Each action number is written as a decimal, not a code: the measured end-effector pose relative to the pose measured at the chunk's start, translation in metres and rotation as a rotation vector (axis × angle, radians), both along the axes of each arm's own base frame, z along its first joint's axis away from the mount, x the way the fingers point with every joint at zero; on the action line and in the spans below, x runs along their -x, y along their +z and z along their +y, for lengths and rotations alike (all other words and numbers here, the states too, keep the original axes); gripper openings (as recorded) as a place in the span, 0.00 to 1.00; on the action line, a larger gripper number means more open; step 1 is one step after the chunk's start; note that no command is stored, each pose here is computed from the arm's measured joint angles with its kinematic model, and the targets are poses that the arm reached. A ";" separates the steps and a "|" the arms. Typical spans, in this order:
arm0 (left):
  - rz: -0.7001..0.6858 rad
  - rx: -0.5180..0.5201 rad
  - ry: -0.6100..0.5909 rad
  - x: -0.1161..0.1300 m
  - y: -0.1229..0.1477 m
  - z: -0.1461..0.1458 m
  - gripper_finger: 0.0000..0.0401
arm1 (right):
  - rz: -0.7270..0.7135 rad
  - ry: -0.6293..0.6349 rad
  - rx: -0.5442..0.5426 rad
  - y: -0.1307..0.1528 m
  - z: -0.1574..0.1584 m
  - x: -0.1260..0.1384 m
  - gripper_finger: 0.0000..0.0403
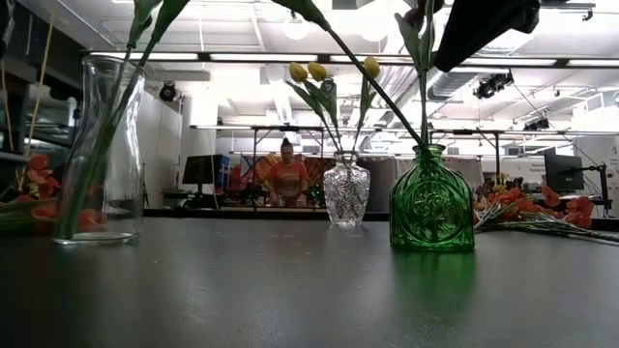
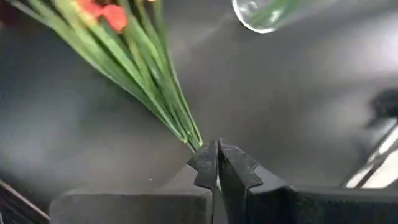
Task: Sort flowers into vase by color
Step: Move the orange flowers to the middle right of the table
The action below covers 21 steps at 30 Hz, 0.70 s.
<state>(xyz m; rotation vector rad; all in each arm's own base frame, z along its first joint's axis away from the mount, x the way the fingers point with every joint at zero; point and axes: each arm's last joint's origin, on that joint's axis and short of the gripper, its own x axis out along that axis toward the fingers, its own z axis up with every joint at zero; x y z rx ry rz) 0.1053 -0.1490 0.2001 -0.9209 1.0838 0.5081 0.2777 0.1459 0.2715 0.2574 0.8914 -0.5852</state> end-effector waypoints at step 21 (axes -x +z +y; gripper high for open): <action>0.206 0.009 0.137 -0.023 -0.027 -0.002 0.57 | -0.160 0.053 -0.081 0.045 0.002 0.034 0.07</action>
